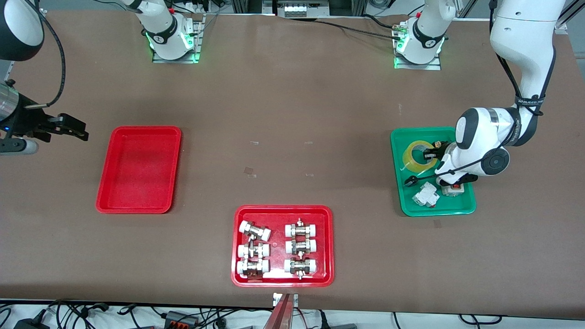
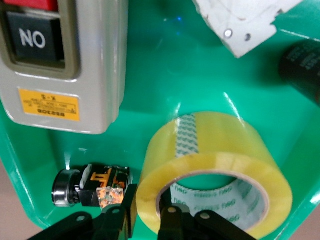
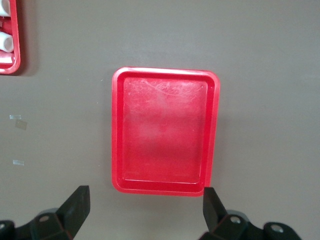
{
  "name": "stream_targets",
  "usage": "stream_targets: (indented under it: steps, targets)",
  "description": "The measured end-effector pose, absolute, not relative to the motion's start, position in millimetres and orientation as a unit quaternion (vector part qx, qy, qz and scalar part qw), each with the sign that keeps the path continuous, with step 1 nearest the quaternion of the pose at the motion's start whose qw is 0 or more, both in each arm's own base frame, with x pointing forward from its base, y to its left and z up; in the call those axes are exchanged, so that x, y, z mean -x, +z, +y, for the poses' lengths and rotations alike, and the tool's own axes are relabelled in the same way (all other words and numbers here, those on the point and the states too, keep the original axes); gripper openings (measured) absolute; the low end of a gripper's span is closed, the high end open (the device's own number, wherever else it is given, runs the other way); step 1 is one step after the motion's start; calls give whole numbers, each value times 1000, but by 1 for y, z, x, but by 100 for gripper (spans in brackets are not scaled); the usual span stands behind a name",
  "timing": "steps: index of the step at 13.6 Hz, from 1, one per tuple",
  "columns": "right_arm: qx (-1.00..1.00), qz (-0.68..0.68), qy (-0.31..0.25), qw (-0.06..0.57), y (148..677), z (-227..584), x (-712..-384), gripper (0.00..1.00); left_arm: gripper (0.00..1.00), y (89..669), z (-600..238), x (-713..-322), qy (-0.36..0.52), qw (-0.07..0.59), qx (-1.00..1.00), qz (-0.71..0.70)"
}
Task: Left arm passes tape to right arm into tray
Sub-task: 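Close the left gripper on the tape roll and lift it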
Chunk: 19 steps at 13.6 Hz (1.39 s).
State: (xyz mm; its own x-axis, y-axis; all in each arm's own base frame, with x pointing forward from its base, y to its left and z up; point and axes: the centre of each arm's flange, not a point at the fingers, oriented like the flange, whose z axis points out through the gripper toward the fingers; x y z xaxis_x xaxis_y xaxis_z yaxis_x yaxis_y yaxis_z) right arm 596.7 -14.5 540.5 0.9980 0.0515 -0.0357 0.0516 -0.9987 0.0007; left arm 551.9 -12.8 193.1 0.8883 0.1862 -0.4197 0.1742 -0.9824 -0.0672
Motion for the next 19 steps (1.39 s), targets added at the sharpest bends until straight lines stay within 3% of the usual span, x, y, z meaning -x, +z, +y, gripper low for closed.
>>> stream_targets:
  steps: [7, 12, 19]
  targets:
    - [-999, 36, -40, 0, 513, -2, -605, 100, 22, 215, -2, -562, 234, 2, 970, -58]
    - [-998, 37, -42, 0, 512, -1, -604, 100, 22, 321, -44, -606, 226, -6, 974, -15]
    - [-995, 32, -82, -44, 497, 10, -598, 100, 22, 403, -162, -627, 197, -134, 971, -24]
